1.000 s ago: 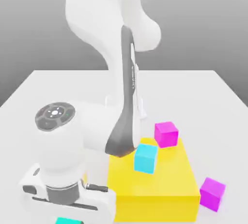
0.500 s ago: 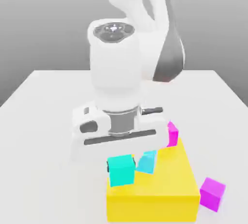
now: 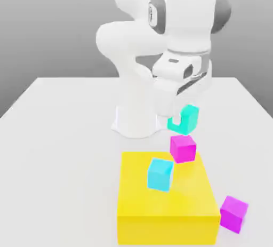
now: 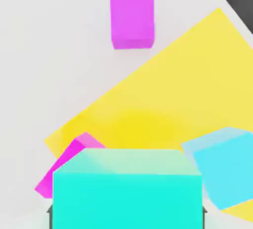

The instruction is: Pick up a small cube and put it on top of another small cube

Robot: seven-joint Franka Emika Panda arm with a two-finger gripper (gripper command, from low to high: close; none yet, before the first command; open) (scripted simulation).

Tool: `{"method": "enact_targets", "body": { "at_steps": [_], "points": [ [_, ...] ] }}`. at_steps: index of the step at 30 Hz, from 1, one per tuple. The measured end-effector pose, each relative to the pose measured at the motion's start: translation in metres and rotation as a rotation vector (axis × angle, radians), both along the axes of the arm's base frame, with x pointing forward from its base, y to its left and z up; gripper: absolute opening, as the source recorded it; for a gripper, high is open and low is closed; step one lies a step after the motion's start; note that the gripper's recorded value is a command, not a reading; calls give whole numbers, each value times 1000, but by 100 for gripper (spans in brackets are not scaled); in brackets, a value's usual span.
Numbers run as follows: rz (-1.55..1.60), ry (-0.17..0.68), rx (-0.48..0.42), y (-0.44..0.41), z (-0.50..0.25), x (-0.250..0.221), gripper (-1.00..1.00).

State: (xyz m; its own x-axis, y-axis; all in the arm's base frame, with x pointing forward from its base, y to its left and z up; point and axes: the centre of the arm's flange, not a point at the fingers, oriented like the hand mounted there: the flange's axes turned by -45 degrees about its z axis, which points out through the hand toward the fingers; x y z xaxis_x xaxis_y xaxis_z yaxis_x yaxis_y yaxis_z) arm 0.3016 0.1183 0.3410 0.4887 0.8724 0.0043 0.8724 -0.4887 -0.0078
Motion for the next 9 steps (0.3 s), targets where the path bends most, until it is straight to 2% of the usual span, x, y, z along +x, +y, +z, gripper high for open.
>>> {"method": "enact_targets", "body": {
  "at_steps": [6, 7, 9],
  "points": [
    [42, -3, -6, 3, -56, -8, -100],
    [42, -3, -6, 3, -62, -9, 100],
    [42, -3, -6, 3, -62, -9, 100]
  ]
}}
